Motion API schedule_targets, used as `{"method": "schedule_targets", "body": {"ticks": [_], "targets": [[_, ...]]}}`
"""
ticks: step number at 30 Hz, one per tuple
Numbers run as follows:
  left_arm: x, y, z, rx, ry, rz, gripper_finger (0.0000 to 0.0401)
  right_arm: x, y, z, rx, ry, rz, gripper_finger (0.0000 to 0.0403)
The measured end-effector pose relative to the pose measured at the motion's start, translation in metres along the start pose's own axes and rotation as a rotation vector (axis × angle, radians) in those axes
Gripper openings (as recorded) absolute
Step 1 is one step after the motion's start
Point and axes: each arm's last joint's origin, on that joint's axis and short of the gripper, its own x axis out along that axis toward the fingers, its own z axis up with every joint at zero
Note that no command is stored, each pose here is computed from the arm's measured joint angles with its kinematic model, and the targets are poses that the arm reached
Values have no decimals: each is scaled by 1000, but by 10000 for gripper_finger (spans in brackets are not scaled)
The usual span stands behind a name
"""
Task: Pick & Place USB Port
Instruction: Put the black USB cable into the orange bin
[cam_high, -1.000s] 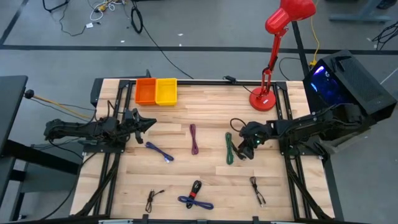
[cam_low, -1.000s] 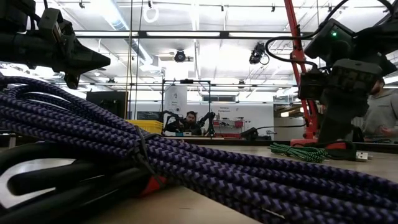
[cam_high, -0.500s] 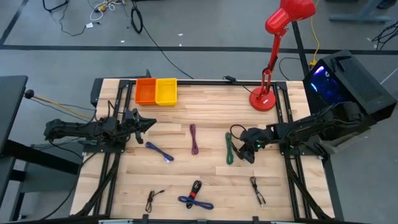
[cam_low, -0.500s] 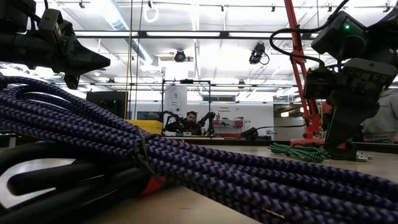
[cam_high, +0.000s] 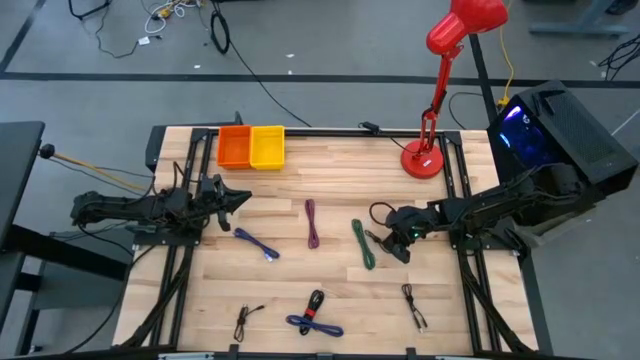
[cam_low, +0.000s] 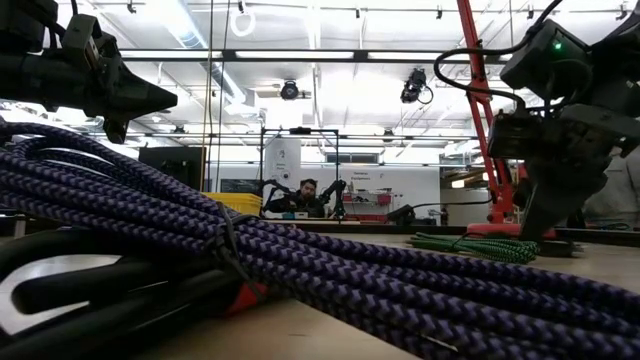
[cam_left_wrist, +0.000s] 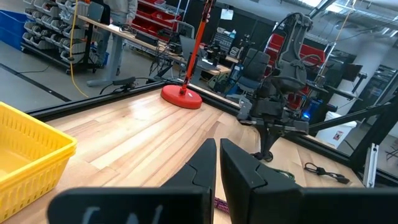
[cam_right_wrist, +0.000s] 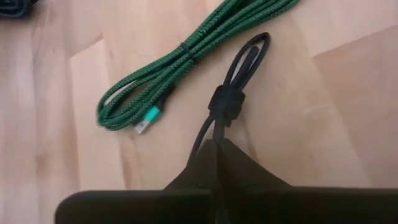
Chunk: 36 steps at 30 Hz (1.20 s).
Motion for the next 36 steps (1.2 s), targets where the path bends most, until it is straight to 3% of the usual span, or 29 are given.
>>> {"method": "schedule_targets", "body": {"ticks": [9,14,20,26,30,36], "targets": [[0,0,0,0,0,0,25,-5,-15,16,-35,-59,-92,1],[0,0,0,-7,0,0,25,-21,-14,57,-131,-137,-124,1],[0,-1,3,-49,-27,-14,25,-55,-1,119,-293,-353,-133,0],[-1,-8,15,-80,-122,-140,25,-77,17,166,-420,-647,-63,0],[0,-8,17,-67,-141,-137,25,-72,28,187,-490,-734,50,0],[6,-13,19,-54,-162,-170,25,-42,34,214,-518,-714,56,0]]}}
